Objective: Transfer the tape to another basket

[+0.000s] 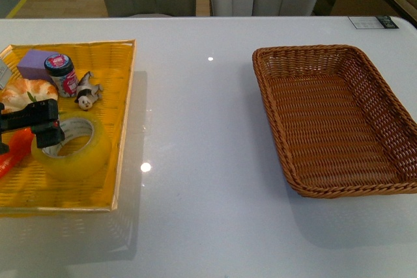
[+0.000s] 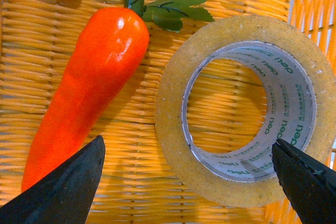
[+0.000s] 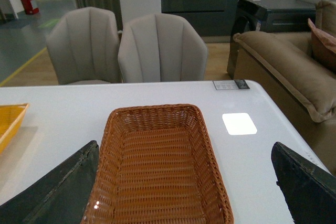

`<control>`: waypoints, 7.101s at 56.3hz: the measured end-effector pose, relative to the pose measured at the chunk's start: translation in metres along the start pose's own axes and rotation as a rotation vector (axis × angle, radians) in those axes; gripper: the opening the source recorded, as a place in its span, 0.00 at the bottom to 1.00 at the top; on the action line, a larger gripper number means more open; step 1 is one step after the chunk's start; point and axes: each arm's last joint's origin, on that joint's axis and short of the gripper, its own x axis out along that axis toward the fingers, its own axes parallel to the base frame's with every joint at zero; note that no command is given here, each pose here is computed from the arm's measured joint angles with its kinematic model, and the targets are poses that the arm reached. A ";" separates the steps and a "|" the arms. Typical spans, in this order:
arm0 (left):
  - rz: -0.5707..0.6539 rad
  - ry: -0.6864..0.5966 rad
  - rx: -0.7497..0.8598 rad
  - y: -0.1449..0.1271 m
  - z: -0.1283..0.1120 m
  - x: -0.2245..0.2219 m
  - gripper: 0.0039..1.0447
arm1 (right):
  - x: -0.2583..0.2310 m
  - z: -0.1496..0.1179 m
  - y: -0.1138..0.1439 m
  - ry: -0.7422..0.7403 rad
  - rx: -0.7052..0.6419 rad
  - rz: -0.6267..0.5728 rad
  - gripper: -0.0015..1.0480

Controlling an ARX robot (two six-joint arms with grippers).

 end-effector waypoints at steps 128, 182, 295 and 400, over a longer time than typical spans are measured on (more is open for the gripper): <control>-0.546 -0.123 0.386 -0.213 0.002 -0.162 0.14 | 0.000 0.000 0.000 0.000 0.000 0.000 0.91; -0.607 -0.063 0.424 -0.220 -0.002 -0.178 0.14 | 0.100 0.014 0.071 0.346 0.613 0.599 0.91; -0.089 -1.034 0.214 -0.090 -0.013 -0.228 0.35 | 0.119 -0.005 0.030 0.382 0.689 0.389 0.44; -0.085 -1.037 0.242 -0.002 -0.126 -0.233 0.01 | 0.316 -0.129 0.034 0.556 -1.219 0.469 0.44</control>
